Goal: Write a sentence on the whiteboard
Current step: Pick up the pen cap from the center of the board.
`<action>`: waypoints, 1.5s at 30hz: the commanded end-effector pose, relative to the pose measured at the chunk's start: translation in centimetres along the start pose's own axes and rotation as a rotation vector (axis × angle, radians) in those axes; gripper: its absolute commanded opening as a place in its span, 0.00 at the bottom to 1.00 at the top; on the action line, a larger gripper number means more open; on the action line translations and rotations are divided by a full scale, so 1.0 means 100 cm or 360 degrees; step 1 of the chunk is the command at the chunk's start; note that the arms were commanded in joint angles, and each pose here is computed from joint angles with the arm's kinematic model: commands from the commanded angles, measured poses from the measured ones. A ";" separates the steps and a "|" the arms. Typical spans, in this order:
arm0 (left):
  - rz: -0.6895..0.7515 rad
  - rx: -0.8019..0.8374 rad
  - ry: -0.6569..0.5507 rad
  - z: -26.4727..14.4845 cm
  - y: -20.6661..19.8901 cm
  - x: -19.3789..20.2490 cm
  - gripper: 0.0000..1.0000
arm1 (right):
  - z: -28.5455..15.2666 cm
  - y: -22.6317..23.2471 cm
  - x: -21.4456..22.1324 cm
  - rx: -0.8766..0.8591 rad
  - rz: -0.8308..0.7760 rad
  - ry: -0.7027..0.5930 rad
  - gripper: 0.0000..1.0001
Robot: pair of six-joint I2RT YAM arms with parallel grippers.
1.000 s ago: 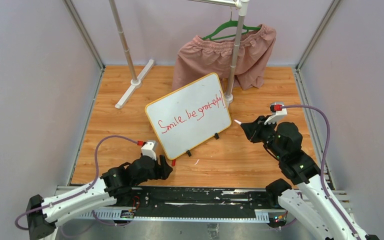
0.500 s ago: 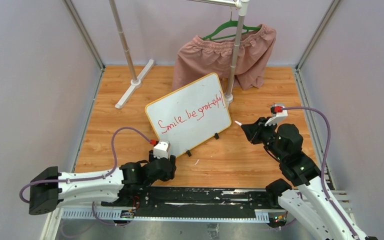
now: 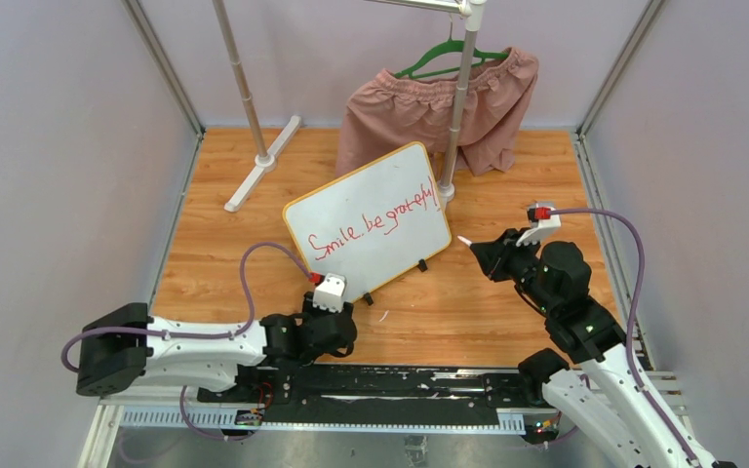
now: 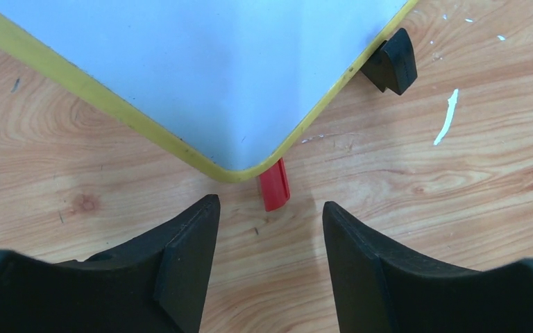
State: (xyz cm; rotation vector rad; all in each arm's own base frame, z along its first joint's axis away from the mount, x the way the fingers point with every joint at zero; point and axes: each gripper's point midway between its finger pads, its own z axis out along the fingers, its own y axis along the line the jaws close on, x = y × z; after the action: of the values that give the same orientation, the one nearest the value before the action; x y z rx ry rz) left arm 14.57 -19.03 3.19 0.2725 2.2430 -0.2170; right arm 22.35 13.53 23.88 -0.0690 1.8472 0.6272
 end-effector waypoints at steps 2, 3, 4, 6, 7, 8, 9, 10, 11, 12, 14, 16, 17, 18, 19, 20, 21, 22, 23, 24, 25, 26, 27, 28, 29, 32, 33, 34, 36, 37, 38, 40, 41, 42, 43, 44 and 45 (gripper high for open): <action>-0.0041 -0.0056 -0.0083 0.004 -0.008 -0.015 0.58 | -0.002 0.004 0.000 -0.0032 -0.0012 0.0011 0.00; -0.0037 -0.0061 -0.0078 0.005 -0.009 -0.014 0.57 | -0.002 0.004 0.000 -0.0034 -0.0009 0.0013 0.00; -0.0037 -0.0067 -0.0074 0.006 -0.009 -0.014 0.56 | -0.001 0.004 0.000 -0.0035 -0.0009 0.0013 0.00; -0.0036 -0.0084 -0.0067 0.008 -0.009 -0.013 0.55 | -0.001 0.005 0.001 -0.0037 -0.0006 0.0013 0.00; -0.0038 -0.0088 -0.0068 0.009 -0.010 -0.013 0.54 | -0.001 0.005 0.000 -0.0040 -0.0005 0.0012 0.00; -0.0037 -0.0091 -0.0065 0.009 -0.011 -0.013 0.54 | -0.001 0.005 0.001 -0.0041 -0.0005 0.0014 0.00; -0.0036 -0.0095 -0.0063 0.010 -0.011 -0.013 0.53 | -0.001 0.005 0.001 -0.0043 -0.0005 0.0015 0.00; -0.0032 -0.0098 -0.0058 0.011 -0.012 -0.012 0.53 | -0.001 0.005 0.001 -0.0044 -0.0004 0.0014 0.00; -0.0030 -0.0099 -0.0054 0.012 -0.013 -0.011 0.53 | -0.001 0.005 0.001 -0.0045 -0.0006 0.0013 0.00; -0.0027 -0.0103 -0.0048 0.013 -0.013 -0.010 0.52 | -0.001 0.006 0.001 -0.0047 -0.0005 0.0014 0.00; -0.0015 -0.0112 -0.0030 0.015 -0.013 -0.007 0.52 | -0.001 0.006 0.000 -0.0046 -0.0005 0.0009 0.00; -0.0011 -0.0126 -0.0017 0.016 -0.012 -0.004 0.52 | -0.002 0.006 0.000 -0.0046 -0.0006 0.0010 0.00; -0.0011 -0.0132 -0.0013 0.017 -0.011 -0.002 0.51 | -0.002 0.006 0.000 -0.0048 -0.0005 0.0010 0.00; -0.0011 -0.0137 -0.0011 0.018 -0.011 -0.001 0.51 | -0.002 0.006 0.000 -0.0049 -0.0005 0.0008 0.00; -0.0012 -0.0142 -0.0008 0.018 -0.010 0.000 0.51 | -0.002 0.006 0.000 -0.0050 -0.0003 0.0008 0.00; -0.0014 -0.0145 -0.0008 0.018 -0.009 0.001 0.50 | -0.002 0.006 0.000 -0.0051 -0.0002 0.0009 0.00; -0.0020 -0.0147 -0.0010 0.019 -0.009 0.002 0.50 | -0.002 0.006 0.000 -0.0051 -0.0003 0.0008 0.00; -0.0021 -0.0150 -0.0011 0.019 -0.008 0.002 0.49 | -0.003 0.006 0.000 -0.0051 -0.0003 0.0006 0.00; -0.0023 -0.0151 -0.0012 0.019 -0.007 0.002 0.48 | -0.003 0.006 0.000 -0.0050 -0.0002 0.0007 0.00; -0.0022 -0.0150 -0.0013 0.019 -0.007 0.002 0.47 | -0.003 0.006 -0.001 -0.0051 -0.0003 0.0005 0.00; -0.0020 -0.0153 -0.0013 0.019 -0.007 0.002 0.46 | -0.003 0.007 -0.001 -0.0053 -0.0003 0.0004 0.00; -0.0019 -0.0155 -0.0014 0.019 -0.007 0.002 0.45 | -0.003 0.007 -0.001 -0.0054 -0.0003 0.0003 0.00; -0.0014 -0.0161 -0.0012 0.018 -0.005 0.002 0.44 | -0.004 0.007 -0.001 -0.0056 -0.0004 0.0003 0.00; -0.0013 -0.0162 -0.0012 0.018 -0.005 0.002 0.43 | -0.004 0.007 -0.001 -0.0056 -0.0003 0.0004 0.00; -0.0006 -0.0170 -0.0007 0.018 -0.003 0.003 0.42 | -0.004 0.007 -0.001 -0.0053 -0.0003 0.0004 0.00; 0.0008 -0.0189 0.0001 0.017 0.001 0.005 0.40 | -0.004 0.007 -0.001 -0.0055 -0.0001 0.0002 0.00; 0.0014 -0.0194 0.0005 0.017 0.002 0.005 0.39 | -0.004 0.007 -0.001 -0.0054 0.0001 0.0003 0.00; 0.0019 -0.0200 0.0009 0.016 0.004 0.006 0.38 | -0.004 0.007 -0.001 -0.0054 0.0003 0.0004 0.00; 0.0020 -0.0202 0.0014 0.015 0.006 0.008 0.36 | -0.005 0.007 -0.001 -0.0055 0.0006 0.0001 0.00; 0.0018 -0.0203 0.0014 0.015 0.007 0.008 0.35 | -0.004 0.007 -0.001 -0.0055 0.0009 0.0002 0.00; 0.0013 -0.0200 0.0014 0.015 0.007 0.009 0.33 | -0.005 0.008 -0.002 -0.0059 0.0011 0.0001 0.00; 0.0008 -0.0199 0.0015 0.014 0.009 0.010 0.30 | -0.005 0.008 -0.001 -0.0062 0.0016 0.0005 0.00; 0.0002 -0.0198 0.0012 0.013 0.010 0.010 0.29 | -0.005 0.008 -0.001 -0.0064 0.0020 0.0005 0.00; 0.0000 -0.0198 0.0013 0.013 0.012 0.011 0.28 | -0.005 0.009 -0.001 -0.0068 0.0021 0.0007 0.00; -0.0007 -0.0193 0.0010 0.012 0.012 0.011 0.27 | -0.005 0.009 -0.001 -0.0070 0.0021 0.0009 0.00; -0.0010 -0.0191 0.0010 0.012 0.013 0.011 0.26 | -0.005 0.009 0.000 -0.0070 0.0021 0.0011 0.00; -0.0017 -0.0186 0.0008 0.011 0.013 0.011 0.25 | -0.005 0.010 -0.001 -0.0074 0.0022 0.0010 0.00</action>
State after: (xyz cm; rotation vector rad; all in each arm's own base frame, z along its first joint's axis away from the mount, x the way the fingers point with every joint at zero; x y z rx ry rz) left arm 14.90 -19.40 1.67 0.2238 2.2745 -0.1340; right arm 22.07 13.85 24.02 -0.0846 1.8448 0.6502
